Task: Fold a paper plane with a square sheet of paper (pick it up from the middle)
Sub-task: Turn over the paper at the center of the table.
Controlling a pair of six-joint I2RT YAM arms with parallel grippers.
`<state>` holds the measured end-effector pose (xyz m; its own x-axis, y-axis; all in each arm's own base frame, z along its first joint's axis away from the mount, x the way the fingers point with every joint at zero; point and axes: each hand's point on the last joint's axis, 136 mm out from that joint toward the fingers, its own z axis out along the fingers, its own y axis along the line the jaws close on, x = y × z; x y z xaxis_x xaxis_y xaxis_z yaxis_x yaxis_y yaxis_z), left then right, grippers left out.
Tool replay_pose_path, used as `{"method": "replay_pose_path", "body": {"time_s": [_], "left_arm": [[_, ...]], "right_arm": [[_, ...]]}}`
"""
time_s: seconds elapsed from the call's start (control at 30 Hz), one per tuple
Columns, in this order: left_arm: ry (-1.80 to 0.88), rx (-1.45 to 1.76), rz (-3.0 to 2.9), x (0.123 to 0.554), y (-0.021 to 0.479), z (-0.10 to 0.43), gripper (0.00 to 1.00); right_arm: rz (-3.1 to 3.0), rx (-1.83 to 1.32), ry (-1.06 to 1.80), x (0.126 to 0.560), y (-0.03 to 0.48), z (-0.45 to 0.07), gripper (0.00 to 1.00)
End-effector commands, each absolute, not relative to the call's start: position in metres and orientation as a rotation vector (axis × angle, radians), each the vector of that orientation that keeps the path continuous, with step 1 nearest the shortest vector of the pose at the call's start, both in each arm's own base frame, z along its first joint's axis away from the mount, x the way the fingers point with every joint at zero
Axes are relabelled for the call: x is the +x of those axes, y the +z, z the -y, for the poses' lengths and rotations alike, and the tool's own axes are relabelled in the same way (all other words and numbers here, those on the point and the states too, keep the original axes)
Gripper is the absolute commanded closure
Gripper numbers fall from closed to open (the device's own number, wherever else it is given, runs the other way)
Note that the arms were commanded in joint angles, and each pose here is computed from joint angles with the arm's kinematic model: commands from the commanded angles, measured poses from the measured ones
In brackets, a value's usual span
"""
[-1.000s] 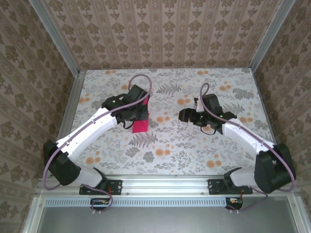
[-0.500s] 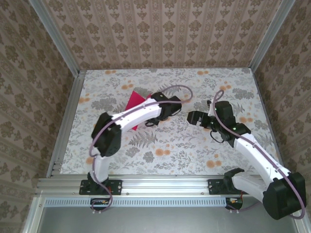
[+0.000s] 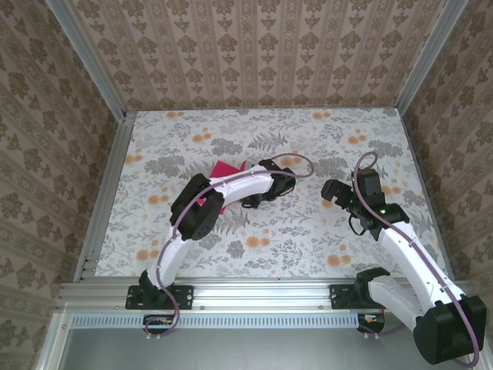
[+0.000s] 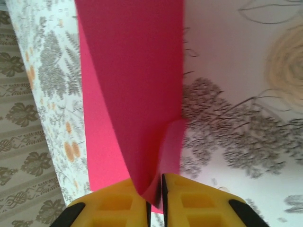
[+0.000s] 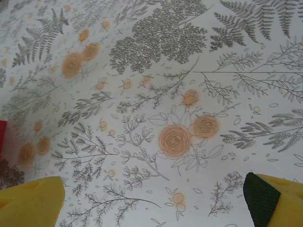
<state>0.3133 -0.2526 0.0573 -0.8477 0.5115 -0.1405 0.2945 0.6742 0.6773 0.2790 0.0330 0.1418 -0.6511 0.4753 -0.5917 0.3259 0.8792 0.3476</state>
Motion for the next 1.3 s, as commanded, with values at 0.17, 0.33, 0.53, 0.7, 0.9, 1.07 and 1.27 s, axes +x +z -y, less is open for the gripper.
{"method": "replay_pose_path", "body": {"time_s": [0.17,0.33,0.53,0.7,0.9,1.07,1.27], "left_arm": [[0.857,0.666,-2.642,0.301,0.024,0.276,0.79],[0.774,0.679,-2.686,0.291,0.013,0.288,0.71],[0.52,0.643,-2.753,0.28,0.046,0.312,0.54],[0.142,0.595,-2.777,0.264,0.092,0.341,0.41],[-0.217,0.541,-2.753,0.26,0.129,0.344,0.38],[-0.387,0.349,-2.741,0.28,0.13,0.302,0.41],[-0.498,0.041,-2.774,0.288,0.105,0.236,0.48]], "right_arm": [[-2.333,0.7,0.208,0.274,0.138,-0.015,0.0],[-2.337,0.701,0.225,0.279,0.142,-0.018,0.0],[-2.403,0.67,0.263,0.285,0.139,-0.028,0.0],[-2.435,0.62,0.356,0.3,0.138,-0.045,0.01],[-2.449,0.511,0.526,0.316,0.137,-0.079,0.06],[-2.458,0.353,0.713,0.324,0.141,-0.132,0.06],[-2.575,0.139,0.797,0.329,0.13,-0.216,0.19]]}}
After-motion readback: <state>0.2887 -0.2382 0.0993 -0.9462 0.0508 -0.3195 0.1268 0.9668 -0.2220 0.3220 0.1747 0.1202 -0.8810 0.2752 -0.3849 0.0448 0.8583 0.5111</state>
